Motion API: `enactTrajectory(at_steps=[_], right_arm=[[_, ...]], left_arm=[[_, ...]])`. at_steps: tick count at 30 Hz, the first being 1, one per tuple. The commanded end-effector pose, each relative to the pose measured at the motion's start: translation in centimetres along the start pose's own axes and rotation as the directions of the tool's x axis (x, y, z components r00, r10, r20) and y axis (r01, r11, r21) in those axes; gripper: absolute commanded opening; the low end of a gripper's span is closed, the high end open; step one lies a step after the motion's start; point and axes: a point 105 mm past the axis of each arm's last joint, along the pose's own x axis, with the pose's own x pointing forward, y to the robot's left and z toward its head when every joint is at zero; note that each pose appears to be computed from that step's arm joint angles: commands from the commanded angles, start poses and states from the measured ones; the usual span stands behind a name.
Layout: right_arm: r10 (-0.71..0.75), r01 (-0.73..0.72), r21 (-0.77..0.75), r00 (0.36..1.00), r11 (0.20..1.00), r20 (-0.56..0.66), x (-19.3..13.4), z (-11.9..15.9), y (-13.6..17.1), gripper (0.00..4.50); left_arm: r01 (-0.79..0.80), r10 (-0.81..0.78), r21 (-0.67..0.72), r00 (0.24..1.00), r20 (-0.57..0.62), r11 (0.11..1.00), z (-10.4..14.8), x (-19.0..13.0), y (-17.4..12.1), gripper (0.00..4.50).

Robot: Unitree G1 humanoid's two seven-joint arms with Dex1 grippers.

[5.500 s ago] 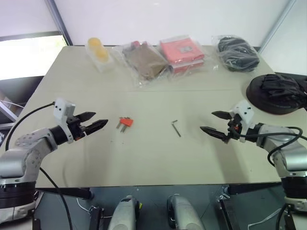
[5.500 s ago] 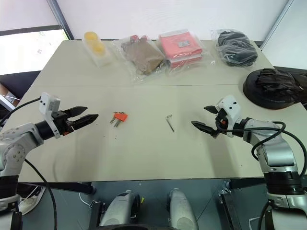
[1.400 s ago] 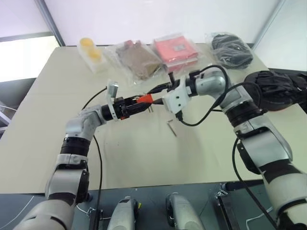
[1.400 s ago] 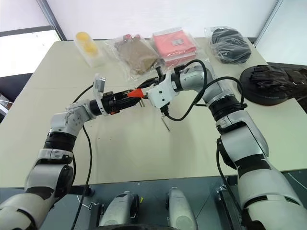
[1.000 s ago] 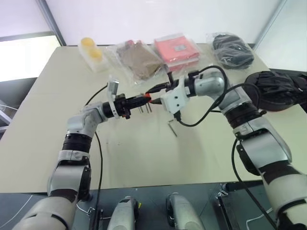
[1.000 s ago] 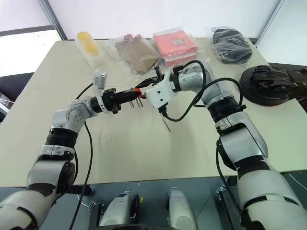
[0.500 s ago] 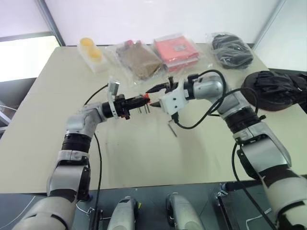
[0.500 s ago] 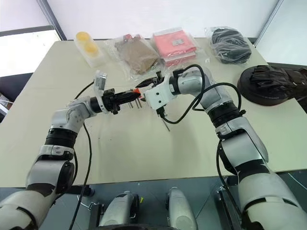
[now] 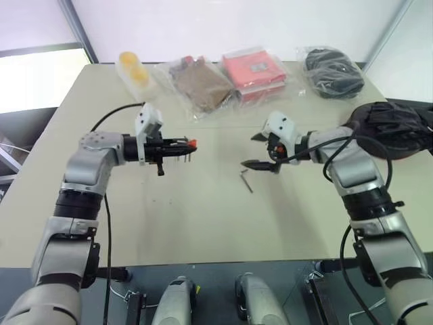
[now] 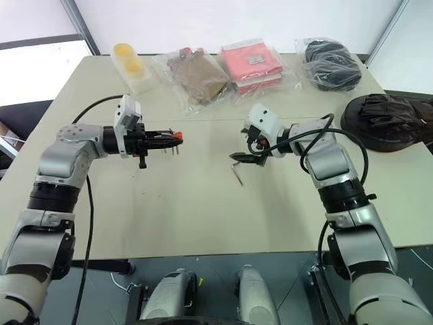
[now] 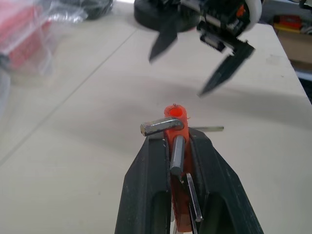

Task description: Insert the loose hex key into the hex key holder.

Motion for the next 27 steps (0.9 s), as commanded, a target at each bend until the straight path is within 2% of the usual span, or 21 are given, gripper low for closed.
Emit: enactTrajectory(at_steps=[1,9,20,23,27], right_arm=[[-0.018,0.019,0.118,1.0,0.993,-0.007,-1.5,0.1,1.0,4.43],[-0.016,0.042,0.227,0.993,0.973,-0.115,0.7,-3.6,3.3,4.43],[-0.117,0.164,0.255,0.975,0.953,-0.189,3.9,-5.6,2.1,4.43],[-0.157,0.222,0.263,0.956,0.939,-0.246,5.4,-7.0,1.7,3.53],[-0.149,0.23,0.258,0.943,0.938,-0.298,6.2,-8.4,2.5,1.48]], left_arm=[[-0.025,0.023,0.063,0.999,0.032,0.998,1.5,-0.1,-0.1,0.0],[-0.085,0.083,0.023,0.993,0.08,0.996,1.1,0.7,-0.4,0.0],[-0.132,0.132,-0.009,0.986,0.103,0.991,0.6,1.0,-0.7,0.0],[-0.157,0.158,-0.024,0.98,0.12,0.987,0.2,1.0,-0.7,0.0],[-0.192,0.195,-0.033,0.971,0.137,0.981,0.1,1.1,-0.5,0.0]])
